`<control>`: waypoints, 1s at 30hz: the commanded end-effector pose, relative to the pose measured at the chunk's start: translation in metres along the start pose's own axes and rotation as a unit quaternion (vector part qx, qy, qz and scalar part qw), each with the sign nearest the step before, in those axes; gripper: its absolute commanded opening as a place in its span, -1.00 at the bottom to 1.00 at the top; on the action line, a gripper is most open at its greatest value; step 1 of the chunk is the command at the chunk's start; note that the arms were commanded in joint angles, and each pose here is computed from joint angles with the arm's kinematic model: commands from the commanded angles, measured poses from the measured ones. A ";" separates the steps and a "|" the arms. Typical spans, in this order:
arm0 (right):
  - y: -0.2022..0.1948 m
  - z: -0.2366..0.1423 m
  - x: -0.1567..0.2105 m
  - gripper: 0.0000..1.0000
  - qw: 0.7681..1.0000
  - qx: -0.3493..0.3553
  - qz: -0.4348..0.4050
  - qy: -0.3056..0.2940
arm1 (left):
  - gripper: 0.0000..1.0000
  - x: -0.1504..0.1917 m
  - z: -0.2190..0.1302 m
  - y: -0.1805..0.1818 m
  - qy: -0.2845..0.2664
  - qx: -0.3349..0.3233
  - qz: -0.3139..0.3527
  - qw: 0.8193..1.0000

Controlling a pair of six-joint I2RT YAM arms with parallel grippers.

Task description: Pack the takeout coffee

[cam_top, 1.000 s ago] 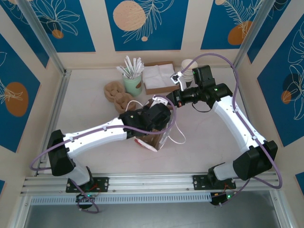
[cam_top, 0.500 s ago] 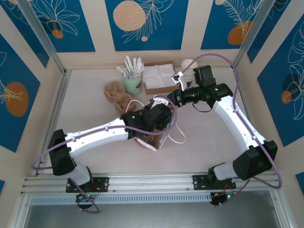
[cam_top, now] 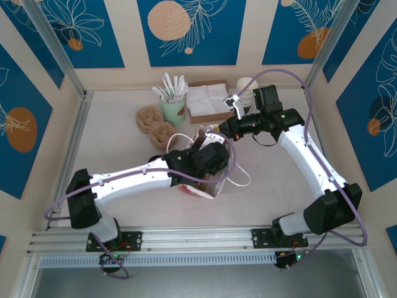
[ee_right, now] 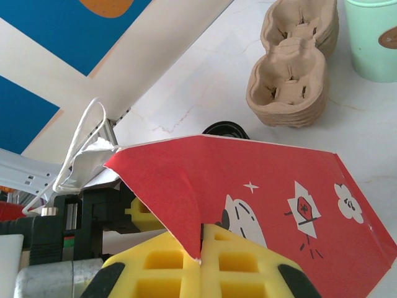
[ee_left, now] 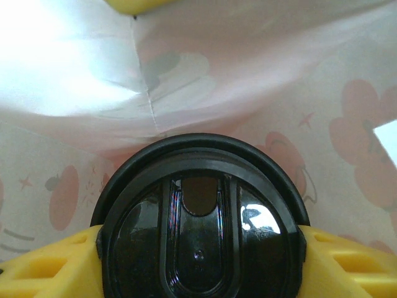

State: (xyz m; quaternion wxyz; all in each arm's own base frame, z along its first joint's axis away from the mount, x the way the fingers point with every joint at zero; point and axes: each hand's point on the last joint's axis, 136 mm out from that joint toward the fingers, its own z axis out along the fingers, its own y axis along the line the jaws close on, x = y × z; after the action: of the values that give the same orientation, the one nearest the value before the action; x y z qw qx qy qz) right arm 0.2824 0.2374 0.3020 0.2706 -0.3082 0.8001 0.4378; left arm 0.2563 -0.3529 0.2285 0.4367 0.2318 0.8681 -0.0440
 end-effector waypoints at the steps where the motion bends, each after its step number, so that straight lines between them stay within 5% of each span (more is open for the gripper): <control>1: 0.038 -0.008 -0.012 -1.00 0.997 -0.065 -0.043 -0.015 | 0.31 0.020 0.006 0.007 0.034 -0.023 0.043 0.998; 30: 0.057 -0.009 0.000 -1.00 0.995 -0.086 -0.057 -0.012 | 0.33 0.006 0.011 0.018 0.008 -0.047 0.063 0.997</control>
State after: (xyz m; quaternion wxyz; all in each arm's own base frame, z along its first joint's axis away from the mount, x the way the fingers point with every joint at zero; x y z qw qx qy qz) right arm 0.2772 0.2407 0.3120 0.2955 -0.3402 0.7798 0.4345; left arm 0.2581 -0.3369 0.2185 0.4299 0.2564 0.8655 0.0180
